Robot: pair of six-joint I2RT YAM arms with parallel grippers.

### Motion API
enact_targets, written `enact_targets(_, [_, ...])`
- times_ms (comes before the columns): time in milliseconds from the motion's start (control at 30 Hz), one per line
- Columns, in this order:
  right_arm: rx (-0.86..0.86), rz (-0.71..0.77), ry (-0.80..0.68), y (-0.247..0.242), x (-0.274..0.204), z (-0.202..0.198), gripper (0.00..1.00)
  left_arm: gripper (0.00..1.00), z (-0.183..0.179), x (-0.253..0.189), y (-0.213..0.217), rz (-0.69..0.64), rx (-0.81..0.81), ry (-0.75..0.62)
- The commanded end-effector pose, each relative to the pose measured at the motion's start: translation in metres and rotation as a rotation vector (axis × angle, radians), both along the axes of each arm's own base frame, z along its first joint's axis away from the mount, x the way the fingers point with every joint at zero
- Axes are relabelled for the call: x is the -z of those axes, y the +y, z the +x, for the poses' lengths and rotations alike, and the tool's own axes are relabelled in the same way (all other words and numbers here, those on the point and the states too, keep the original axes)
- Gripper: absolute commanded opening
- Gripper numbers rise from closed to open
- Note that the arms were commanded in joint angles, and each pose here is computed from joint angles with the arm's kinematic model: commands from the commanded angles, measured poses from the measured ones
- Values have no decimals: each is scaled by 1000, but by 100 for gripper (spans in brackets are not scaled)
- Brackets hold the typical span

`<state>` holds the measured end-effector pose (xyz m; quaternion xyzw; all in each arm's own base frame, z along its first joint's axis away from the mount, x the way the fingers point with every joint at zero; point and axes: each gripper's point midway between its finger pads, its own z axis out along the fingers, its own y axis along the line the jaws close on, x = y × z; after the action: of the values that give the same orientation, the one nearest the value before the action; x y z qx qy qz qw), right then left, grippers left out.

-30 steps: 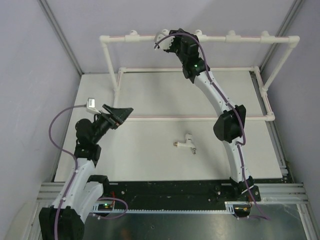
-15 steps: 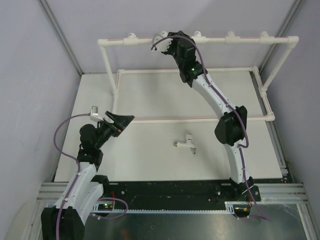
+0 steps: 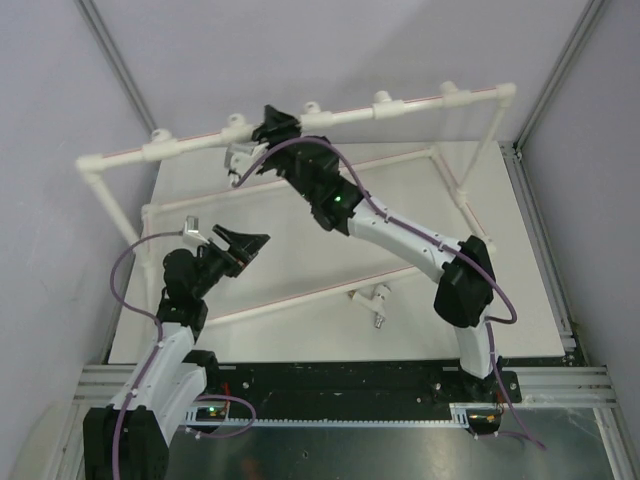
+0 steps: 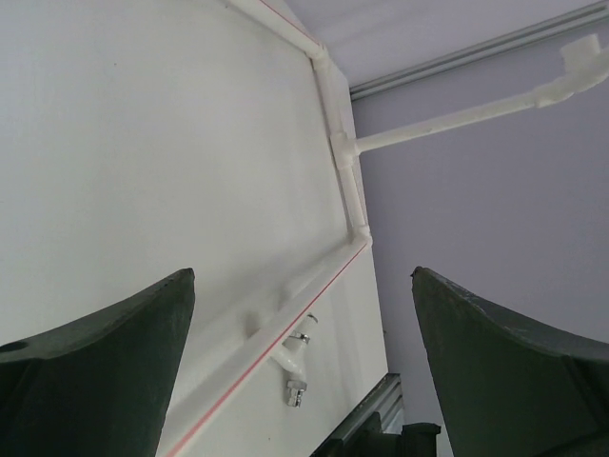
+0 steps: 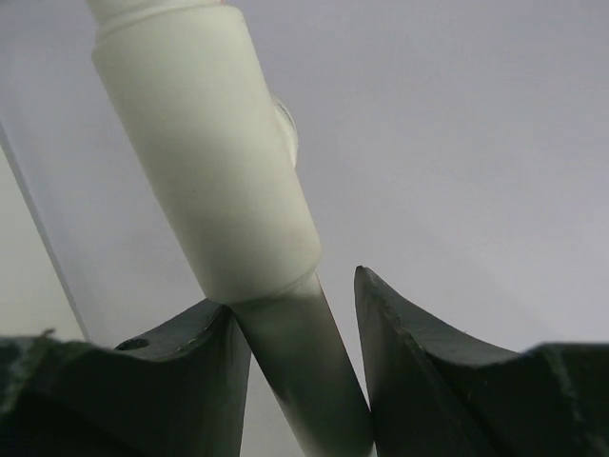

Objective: Install the water faucets
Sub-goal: Adjust the adaptor at the center of the board.

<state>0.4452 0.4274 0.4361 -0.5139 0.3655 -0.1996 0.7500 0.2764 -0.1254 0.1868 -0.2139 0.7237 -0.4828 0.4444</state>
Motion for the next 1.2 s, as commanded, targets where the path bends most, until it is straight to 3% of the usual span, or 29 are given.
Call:
enact_targets(0, [-3,547,-443,-102,-220,-90,0,100,0,1,3,10,-13,-21])
enact_targets(300, [23,671,-328,-104,-233,-55,0,100,-11,-29,7,-21,-48,-115])
enact_targets(500, [58,847,-317,-146,-255,-50,0,100,-43,-102,-17,26,144,-357])
enact_targets(600, [64,927,-315,-166,-264,-52,0,100,-60,-121,-16,31,138,-428])
enact_targets(833, [22,1038,-297,-199,-287,-69,0,100,-53,-91,-6,-49,17,-318])
enact_targets(1033, [36,1079,-298,-222,-295,-73,0,100,-62,-64,11,74,-90,-202])
enact_targets(1167, [25,1136,-278,-236,-298,-73,0,100,-66,-45,21,-39,-180,-140])
